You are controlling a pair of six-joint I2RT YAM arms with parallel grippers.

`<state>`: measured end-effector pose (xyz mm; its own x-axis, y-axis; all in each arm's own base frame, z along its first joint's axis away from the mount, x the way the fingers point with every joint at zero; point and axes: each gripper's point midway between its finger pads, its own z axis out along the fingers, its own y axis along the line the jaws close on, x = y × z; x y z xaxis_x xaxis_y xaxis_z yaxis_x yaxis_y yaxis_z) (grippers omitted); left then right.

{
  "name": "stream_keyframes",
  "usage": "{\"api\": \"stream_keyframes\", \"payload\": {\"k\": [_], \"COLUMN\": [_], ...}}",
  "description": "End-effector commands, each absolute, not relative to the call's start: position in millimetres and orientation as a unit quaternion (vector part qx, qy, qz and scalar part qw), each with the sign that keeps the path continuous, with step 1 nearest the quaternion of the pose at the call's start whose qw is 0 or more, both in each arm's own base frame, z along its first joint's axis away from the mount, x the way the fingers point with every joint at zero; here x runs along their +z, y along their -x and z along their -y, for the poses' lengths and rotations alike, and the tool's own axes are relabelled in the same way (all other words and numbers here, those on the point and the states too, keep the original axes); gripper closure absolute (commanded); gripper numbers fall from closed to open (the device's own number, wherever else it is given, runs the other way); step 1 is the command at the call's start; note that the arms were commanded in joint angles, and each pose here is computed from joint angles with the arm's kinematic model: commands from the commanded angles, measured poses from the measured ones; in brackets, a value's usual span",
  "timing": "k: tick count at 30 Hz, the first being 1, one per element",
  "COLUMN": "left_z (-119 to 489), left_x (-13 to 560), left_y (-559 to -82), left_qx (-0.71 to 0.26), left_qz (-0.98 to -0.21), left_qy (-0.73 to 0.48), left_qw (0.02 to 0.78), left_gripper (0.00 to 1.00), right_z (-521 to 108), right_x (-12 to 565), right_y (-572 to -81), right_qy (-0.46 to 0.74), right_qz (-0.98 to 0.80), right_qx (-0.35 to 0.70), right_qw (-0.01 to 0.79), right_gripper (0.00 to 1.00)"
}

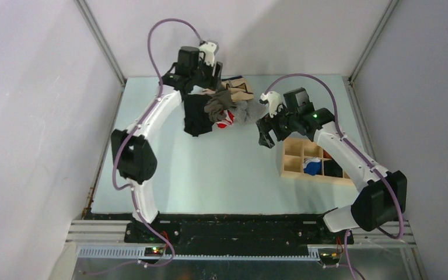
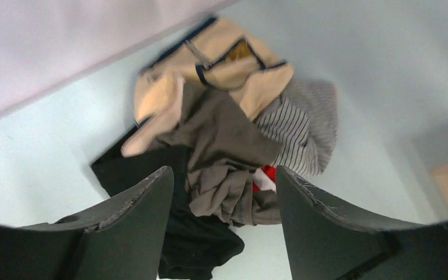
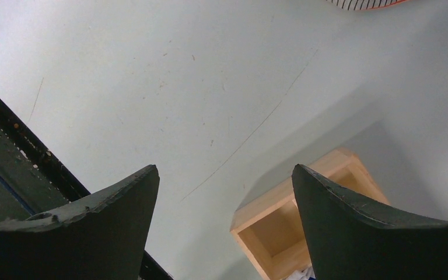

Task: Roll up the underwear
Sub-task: Pick up the underwear from the center of the board.

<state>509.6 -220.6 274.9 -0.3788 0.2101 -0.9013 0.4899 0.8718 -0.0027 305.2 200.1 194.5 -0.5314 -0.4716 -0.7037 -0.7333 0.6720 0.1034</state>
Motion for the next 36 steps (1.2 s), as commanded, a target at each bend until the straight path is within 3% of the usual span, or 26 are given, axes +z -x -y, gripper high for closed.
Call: {"api": "stream_keyframes", "payload": {"k": [1,7,14,18,19,20,27,31,36], "left_z": [222,227,228,227,227,227,227,228,214], "left_x": [171,149,142,145,150,161,285,375,397], "left_y": [-510,-535,-539,-538,-538,-537,-501,-433,-350], "left_qx": [-0.105,-0.08,-0.074,-0.071,-0.071,-0.072,-0.115,-0.176,-0.187], "left_qz": [-0.873,-0.87,-0.87,-0.869,-0.867,-0.864,-0.81,-0.741,-0.682], "left_qy": [-0.245,-0.263,-0.269,-0.273,-0.273,-0.273,-0.284,-0.331,-0.423], "left_qw": [0.409,0.409,0.406,0.407,0.41,0.418,0.501,0.557,0.567], "left_gripper": [0.32,0.41,0.6,0.85,0.96,0.98,1.0,1.0,1.0], "right_z": [-203,-198,-194,-195,-196,-196,-197,-198,-197], "right_x": [203,203,203,201,200,200,199,195,182], "right_y": [-309,-304,-305,-306,-306,-306,-310,-314,-318], "right_qy": [0.349,0.349,0.345,0.343,0.343,0.342,0.341,0.34,0.338], "right_qz": [-0.848,-0.851,-0.852,-0.853,-0.853,-0.853,-0.853,-0.854,-0.861], "right_qx": [0.198,0.195,0.19,0.193,0.194,0.194,0.193,0.191,0.19], "right_qw": [0.345,0.34,0.346,0.344,0.343,0.344,0.345,0.344,0.329], "right_gripper": [0.11,0.1,0.1,0.1,0.1,0.1,0.09,0.09,0.09]}}
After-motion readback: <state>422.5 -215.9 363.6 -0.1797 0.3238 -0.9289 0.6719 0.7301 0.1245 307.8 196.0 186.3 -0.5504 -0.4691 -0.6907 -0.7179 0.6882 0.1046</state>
